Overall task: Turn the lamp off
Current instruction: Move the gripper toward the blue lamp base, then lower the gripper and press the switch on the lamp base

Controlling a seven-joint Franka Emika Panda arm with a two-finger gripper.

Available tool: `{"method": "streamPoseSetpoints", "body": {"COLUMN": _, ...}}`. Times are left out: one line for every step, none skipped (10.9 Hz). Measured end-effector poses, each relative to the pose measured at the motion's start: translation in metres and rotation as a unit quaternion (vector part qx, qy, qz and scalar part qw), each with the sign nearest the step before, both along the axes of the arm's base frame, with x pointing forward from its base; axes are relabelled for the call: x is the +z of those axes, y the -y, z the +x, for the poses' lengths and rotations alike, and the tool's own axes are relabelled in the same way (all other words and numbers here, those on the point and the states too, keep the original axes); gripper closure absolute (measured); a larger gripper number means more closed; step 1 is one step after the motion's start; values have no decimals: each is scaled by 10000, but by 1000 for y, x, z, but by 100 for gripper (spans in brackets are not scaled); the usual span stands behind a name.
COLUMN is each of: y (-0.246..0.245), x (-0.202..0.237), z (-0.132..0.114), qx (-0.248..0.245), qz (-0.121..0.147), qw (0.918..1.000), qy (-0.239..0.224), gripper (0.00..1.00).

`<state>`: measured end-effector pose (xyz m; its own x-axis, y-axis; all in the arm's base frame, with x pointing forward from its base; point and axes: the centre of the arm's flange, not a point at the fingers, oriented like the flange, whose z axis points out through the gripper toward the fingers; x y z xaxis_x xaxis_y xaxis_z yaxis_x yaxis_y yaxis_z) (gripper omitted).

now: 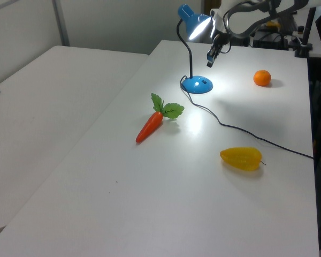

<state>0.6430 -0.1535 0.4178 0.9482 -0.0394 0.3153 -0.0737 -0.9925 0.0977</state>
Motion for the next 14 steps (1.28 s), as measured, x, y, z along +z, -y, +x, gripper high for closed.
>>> {"method": "streamPoseSetpoints", "body": {"y": 5, "x": -9, "z": 2, "qx": -31, "qz": -32, "qw": 10000, "qy": 34, "gripper": 99}}
{"method": "streamPoseSetpoints", "body": {"y": 9, "x": -16, "z": 4, "qx": -53, "qz": -59, "qw": 9999, "qy": 67, "gripper": 99}}
{"method": "streamPoseSetpoints", "body": {"y": 13, "x": -22, "z": 6, "qx": -71, "qz": -91, "qw": 9999, "qy": 124, "gripper": 99}}
{"method": "streamPoseSetpoints", "body": {"y": 16, "x": -29, "z": 8, "qx": -83, "qz": -125, "qw": 9997, "qy": 181, "gripper": 99}}
{"method": "streamPoseSetpoints", "body": {"y": 17, "x": -36, "z": 10, "qx": -88, "qz": -148, "qw": 9996, "qy": 201, "gripper": 99}}
{"method": "streamPoseSetpoints", "body": {"y": 19, "x": -43, "z": 11, "qx": -93, "qz": -169, "qw": 9996, "qy": 221, "gripper": 99}}
{"method": "streamPoseSetpoints", "body": {"y": 20, "x": -49, "z": 12, "qx": -99, "qz": -188, "qw": 9995, "qy": 239, "gripper": 99}}
{"method": "streamPoseSetpoints", "body": {"y": 22, "x": -54, "z": 13, "qx": -100, "qz": -209, "qw": 9994, "qy": 261, "gripper": 99}}
{"method": "streamPoseSetpoints", "body": {"y": 22, "x": -60, "z": 14, "qx": -95, "qz": -221, "qw": 9994, "qy": 256, "gripper": 99}}
{"method": "streamPoseSetpoints", "body": {"y": 22, "x": -65, "z": 14, "qx": -88, "qz": -226, "qw": 9994, "qy": 231, "gripper": 99}}
{"method": "streamPoseSetpoints", "body": {"y": 22, "x": -69, "z": 15, "qx": -80, "qz": -232, "qw": 9995, "qy": 214, "gripper": 99}}
{"method": "streamPoseSetpoints", "body": {"y": 22, "x": -73, "z": 15, "qx": -65, "qz": -245, "qw": 9995, "qy": 193, "gripper": 99}}
{"method": "streamPoseSetpoints", "body": {"y": 22, "x": -75, "z": 15, "qx": -46, "qz": -261, "qw": 9995, "qy": 169, "gripper": 99}}
{"method": "streamPoseSetpoints", "body": {"y": 22, "x": -79, "z": 15, "qx": -14, "qz": -293, "qw": 9995, "qy": 132, "gripper": 99}}
